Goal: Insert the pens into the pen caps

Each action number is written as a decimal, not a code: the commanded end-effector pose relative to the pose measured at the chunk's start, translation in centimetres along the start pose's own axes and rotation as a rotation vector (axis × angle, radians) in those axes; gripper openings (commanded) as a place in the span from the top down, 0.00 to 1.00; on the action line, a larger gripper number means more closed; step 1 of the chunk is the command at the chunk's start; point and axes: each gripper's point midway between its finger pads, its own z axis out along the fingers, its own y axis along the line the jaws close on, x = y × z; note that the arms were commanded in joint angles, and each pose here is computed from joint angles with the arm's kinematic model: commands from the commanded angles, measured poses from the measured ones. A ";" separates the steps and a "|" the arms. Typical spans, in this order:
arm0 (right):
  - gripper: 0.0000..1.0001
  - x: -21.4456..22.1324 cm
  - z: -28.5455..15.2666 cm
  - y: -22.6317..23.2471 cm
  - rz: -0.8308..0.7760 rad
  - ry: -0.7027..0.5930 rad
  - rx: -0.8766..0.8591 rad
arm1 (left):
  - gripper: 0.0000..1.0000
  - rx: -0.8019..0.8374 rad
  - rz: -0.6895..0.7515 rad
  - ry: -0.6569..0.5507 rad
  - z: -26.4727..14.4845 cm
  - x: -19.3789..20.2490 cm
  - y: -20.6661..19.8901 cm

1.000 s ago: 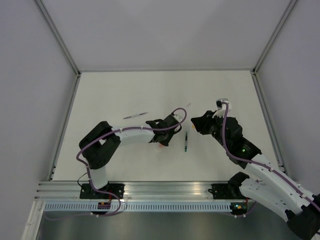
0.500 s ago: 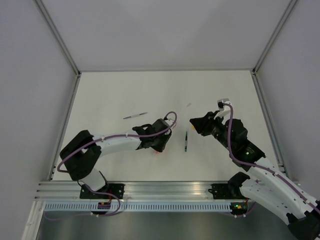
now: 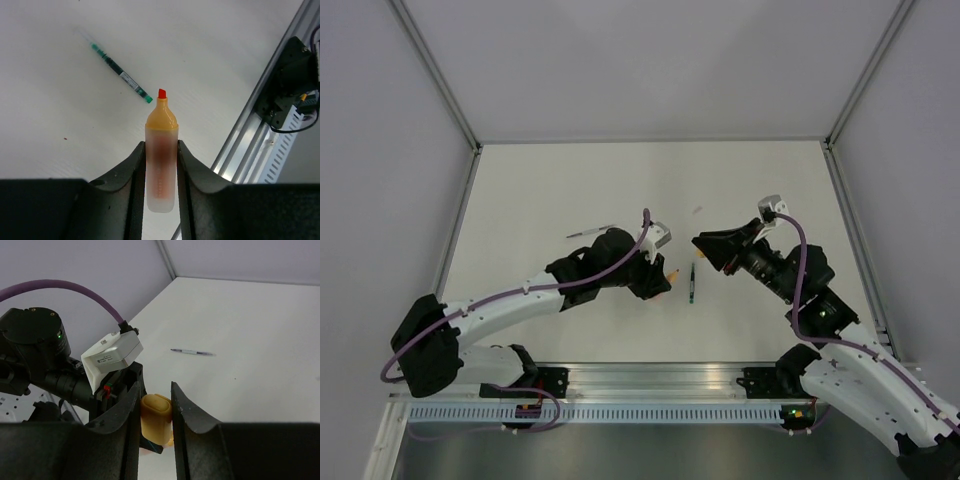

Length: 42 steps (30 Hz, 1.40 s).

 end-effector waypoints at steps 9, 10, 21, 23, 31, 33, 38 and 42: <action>1.00 -4.1 -1.1 8.3 -0.032 -0.147 -0.445 | 0.98 0.342 0.083 -0.324 -6.7 -5.2 -7.0; 1.00 -4.4 -1.2 8.6 -0.033 -0.151 -0.456 | 0.98 0.366 0.074 -0.347 -7.3 -5.5 -7.4; 1.00 -8.1 -1.9 11.3 -0.075 -0.195 -0.536 | 0.98 0.497 0.061 -0.685 -12.8 -7.6 -9.4; 1.00 -8.0 -1.7 11.4 -0.071 -0.186 -0.546 | 0.98 0.511 0.060 -0.698 -13.0 -7.2 -9.4; 1.00 -6.3 -1.8 13.2 -0.028 -0.156 -0.726 | 0.98 0.608 0.069 -0.739 -14.2 -7.0 -10.7; 1.00 -6.3 -2.0 13.6 -0.032 -0.154 -0.758 | 0.98 0.635 0.071 -0.749 -14.5 -7.1 -11.1; 1.00 -6.0 -1.8 13.8 -0.024 -0.140 -0.776 | 0.98 0.687 0.075 -0.744 -15.1 -6.9 -11.9; 1.00 -5.6 -1.6 14.2 -0.014 -0.115 -0.801 | 0.98 0.685 0.077 -0.746 -15.1 -6.9 -11.9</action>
